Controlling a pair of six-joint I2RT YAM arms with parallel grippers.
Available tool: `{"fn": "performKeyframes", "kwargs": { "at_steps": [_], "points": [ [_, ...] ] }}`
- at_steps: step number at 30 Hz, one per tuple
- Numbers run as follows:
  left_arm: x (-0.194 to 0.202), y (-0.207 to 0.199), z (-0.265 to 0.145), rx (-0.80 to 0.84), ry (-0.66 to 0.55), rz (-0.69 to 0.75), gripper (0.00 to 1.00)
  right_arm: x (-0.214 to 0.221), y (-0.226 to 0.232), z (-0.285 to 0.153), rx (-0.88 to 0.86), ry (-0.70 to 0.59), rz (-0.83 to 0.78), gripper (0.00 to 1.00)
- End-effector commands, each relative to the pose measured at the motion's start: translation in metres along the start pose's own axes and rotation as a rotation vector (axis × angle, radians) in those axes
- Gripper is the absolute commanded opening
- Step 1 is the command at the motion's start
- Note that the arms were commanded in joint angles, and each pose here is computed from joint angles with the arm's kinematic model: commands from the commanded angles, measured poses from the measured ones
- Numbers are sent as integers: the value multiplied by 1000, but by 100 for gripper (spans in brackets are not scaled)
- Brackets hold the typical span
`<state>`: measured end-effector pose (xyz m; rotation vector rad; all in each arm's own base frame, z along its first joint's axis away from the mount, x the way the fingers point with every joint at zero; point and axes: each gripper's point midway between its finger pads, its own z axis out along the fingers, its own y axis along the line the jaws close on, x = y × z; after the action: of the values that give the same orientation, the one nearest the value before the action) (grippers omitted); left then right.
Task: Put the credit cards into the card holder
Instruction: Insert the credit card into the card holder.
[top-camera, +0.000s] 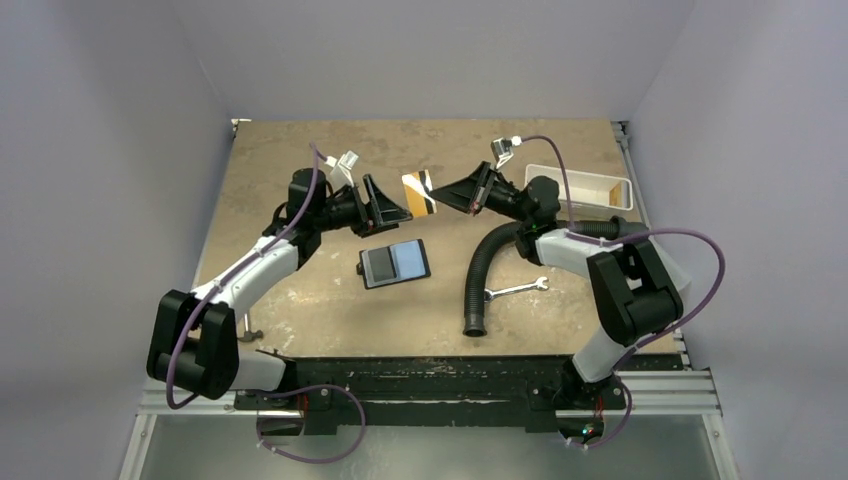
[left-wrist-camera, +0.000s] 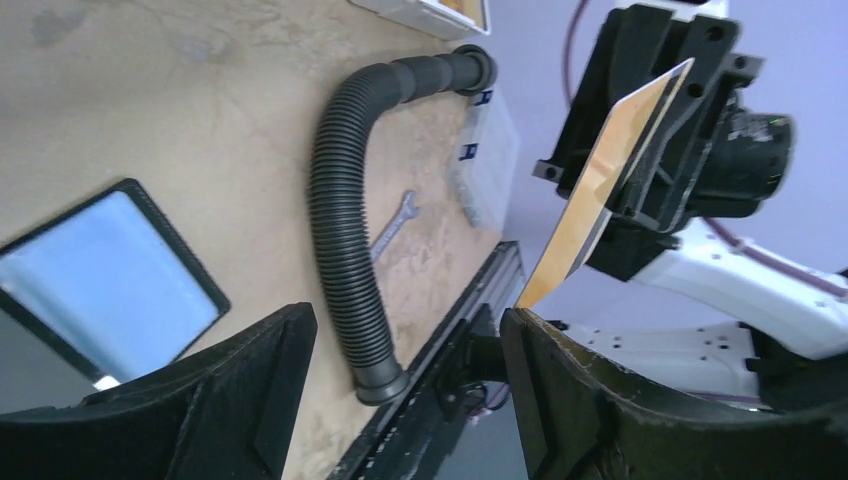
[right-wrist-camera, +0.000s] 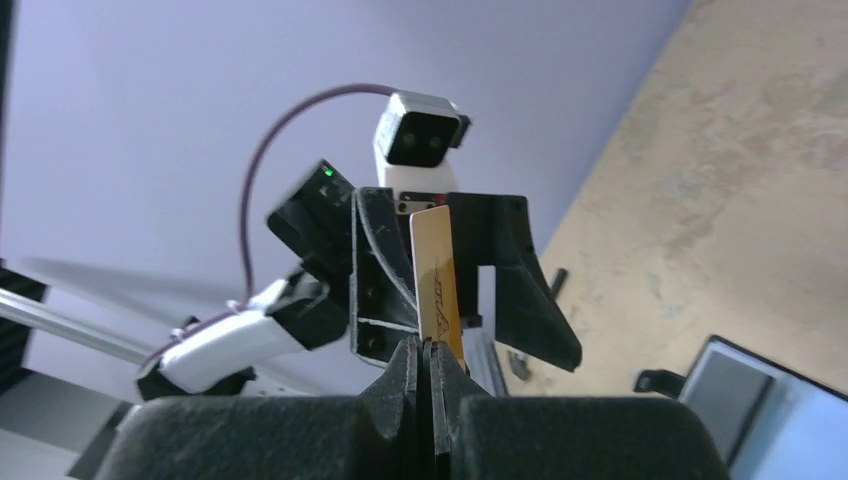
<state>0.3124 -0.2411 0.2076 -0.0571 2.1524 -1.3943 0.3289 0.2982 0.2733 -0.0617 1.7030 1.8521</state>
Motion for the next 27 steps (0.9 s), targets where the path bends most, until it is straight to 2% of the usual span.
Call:
{"fn": "performKeyframes", "kwargs": {
  "at_steps": [1,11,19,24,27],
  "points": [
    [-22,-63,-16,227,-88,18,73,13,43,-11,-204,39,18,0],
    [-30,-85,-30,271,-147,25,73,16,34,-10,-164,44,32,0],
    [-30,-90,-25,327,-120,17,69,27,35,-4,-164,71,46,0],
    [-27,-83,-23,305,-115,19,51,31,36,0,-166,85,51,0],
    [-25,-74,-22,252,-118,34,32,31,33,1,-159,85,55,0]
  ]
}}
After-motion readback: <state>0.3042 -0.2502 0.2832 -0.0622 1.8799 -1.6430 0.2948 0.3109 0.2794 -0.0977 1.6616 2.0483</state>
